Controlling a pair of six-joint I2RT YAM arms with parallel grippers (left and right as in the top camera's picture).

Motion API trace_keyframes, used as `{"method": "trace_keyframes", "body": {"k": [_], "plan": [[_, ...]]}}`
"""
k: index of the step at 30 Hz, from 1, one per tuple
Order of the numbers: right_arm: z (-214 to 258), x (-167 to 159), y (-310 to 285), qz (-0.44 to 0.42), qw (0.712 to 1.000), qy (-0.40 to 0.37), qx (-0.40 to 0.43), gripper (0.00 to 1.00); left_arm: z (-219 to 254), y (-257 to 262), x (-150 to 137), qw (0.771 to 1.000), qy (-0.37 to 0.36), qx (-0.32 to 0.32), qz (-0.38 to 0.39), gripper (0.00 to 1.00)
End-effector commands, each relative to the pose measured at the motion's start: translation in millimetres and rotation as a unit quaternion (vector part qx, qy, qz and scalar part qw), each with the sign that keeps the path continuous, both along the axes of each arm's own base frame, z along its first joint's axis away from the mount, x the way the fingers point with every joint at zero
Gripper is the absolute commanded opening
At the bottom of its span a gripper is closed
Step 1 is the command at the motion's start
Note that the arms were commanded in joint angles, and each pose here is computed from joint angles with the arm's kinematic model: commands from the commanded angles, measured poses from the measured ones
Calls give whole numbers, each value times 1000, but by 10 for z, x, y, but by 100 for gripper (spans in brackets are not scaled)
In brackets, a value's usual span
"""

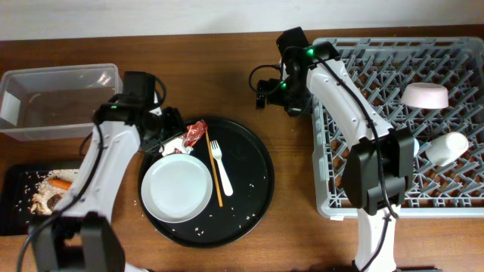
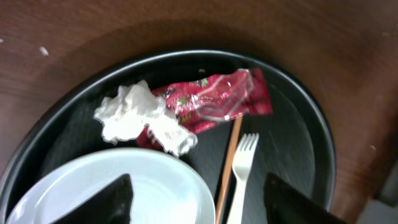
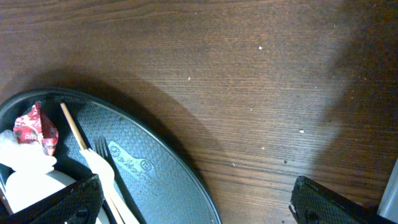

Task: Sort waste into correct bins and load items into the dishwasher rack
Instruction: 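Reach the left gripper to the white tissue on the round tray, then grasp the tissue and drop it into the clear plastic bin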

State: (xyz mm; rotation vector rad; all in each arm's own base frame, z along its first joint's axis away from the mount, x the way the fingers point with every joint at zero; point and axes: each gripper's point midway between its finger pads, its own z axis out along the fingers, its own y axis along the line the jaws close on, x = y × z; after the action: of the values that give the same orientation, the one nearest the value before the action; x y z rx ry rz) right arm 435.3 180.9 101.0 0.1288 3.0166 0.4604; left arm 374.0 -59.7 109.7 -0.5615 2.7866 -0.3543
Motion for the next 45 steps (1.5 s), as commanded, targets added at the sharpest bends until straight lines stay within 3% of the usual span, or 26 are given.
{"method": "trace_keyframes", "body": {"k": [1,5,8,13,14,15,19,23,28,32,35,37,40,45], "plan": [[-12,31,-4,-2,1000,0,2,99,-370,19,77,999,35,15,12,58],[-12,31,-4,-2,1000,0,2,99,-798,52,112,997,73,29,21,57],[-12,31,-4,-2,1000,0,2,99,-843,86,124,996,74,40,23,50],[-12,31,-4,-2,1000,0,2,99,-841,81,122,996,74,39,22,15],[-12,31,-4,-2,1000,0,2,99,-841,78,106,996,78,38,22,4],[-12,31,-4,-2,1000,0,2,99,-826,81,80,995,84,39,22,1],[-12,31,-4,-2,1000,0,2,99,-510,86,45,995,88,39,22,1],[-12,31,-4,-2,1000,0,2,99,93,79,134,999,12,31,24,1],[-12,31,-4,-2,1000,0,2,99,409,141,186,998,-42,40,33,1],[-12,31,-4,-2,1000,0,2,99,523,489,377,984,-91,131,76,1],[-12,31,-4,-2,1000,0,2,99,776,958,559,947,-152,243,148,1],[-12,31,-4,-2,1000,0,2,99,853,1125,638,939,-171,248,166,1],[-12,31,-4,-2,1000,0,2,99,904,1313,810,949,-199,211,127,1],[-12,31,-4,-2,1000,0,2,99,892,2209,814,929,-213,211,215,3]]}}
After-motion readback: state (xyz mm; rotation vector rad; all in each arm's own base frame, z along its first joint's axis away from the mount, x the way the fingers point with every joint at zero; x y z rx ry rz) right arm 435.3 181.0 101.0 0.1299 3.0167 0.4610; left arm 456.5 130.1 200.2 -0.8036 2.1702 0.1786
